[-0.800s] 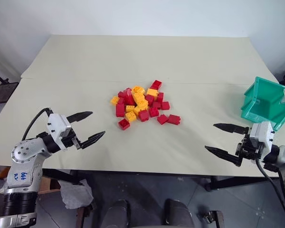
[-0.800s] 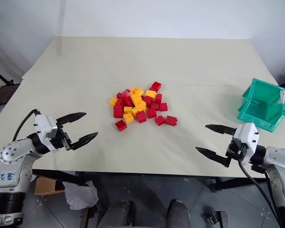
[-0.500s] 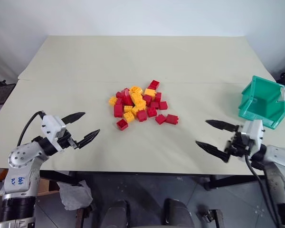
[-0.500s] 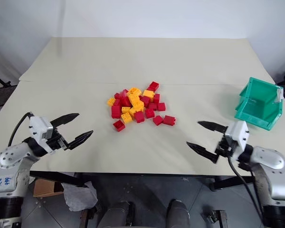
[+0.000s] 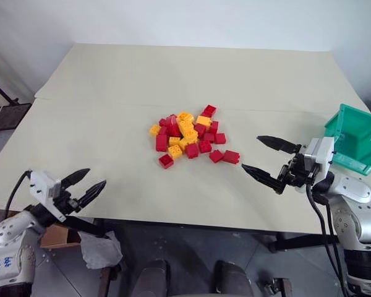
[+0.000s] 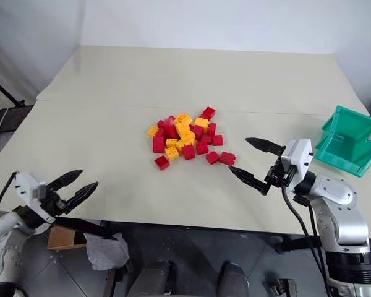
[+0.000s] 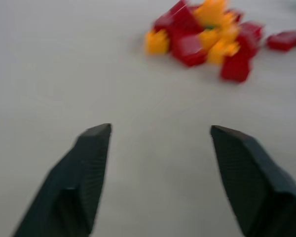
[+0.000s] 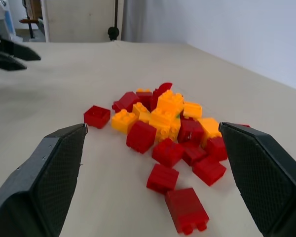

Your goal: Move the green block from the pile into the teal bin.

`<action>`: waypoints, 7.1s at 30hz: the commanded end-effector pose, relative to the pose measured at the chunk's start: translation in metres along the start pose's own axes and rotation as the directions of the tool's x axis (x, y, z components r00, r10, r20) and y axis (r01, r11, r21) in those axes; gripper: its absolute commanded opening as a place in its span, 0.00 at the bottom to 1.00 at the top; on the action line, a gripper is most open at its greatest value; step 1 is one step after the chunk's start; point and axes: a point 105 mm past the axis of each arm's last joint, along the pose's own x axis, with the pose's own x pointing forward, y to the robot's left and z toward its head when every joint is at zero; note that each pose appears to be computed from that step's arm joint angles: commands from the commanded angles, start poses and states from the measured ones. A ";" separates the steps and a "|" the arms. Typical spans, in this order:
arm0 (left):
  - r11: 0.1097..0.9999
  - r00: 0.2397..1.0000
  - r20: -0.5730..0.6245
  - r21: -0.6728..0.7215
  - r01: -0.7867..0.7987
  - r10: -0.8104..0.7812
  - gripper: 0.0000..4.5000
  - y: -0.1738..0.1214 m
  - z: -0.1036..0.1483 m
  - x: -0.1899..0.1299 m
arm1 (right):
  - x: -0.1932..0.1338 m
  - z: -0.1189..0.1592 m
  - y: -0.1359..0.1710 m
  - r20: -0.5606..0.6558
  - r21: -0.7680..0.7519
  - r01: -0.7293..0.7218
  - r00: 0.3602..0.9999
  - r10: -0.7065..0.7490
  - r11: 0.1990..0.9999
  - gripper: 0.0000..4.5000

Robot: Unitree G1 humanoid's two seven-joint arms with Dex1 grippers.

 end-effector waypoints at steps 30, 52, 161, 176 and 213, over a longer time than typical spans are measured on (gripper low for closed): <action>0.995 0.995 -0.006 -0.008 0.095 -0.095 0.01 -0.008 0.054 0.240 | -0.022 0.014 0.011 -0.013 -0.064 0.149 0.989 -0.150 0.987 1.00; 0.740 0.730 -0.289 0.097 0.666 -0.619 0.01 -0.053 0.019 0.177 | -0.010 0.011 0.013 0.008 -0.041 0.121 0.993 -0.121 0.992 1.00; 0.771 0.764 -0.615 0.384 0.507 -0.196 0.99 -0.020 0.005 0.225 | -0.024 0.023 0.026 0.032 -0.027 0.269 0.963 -0.268 0.963 1.00; 0.855 0.877 -0.417 0.339 0.392 -0.237 0.35 -0.010 0.058 0.234 | -0.033 0.023 0.022 0.006 -0.045 0.264 0.964 -0.264 0.963 1.00; 0.503 0.552 -0.199 0.249 0.828 -0.810 0.99 -0.247 0.085 0.286 | -0.096 0.037 0.057 -0.113 -0.090 0.559 0.817 -0.566 0.824 1.00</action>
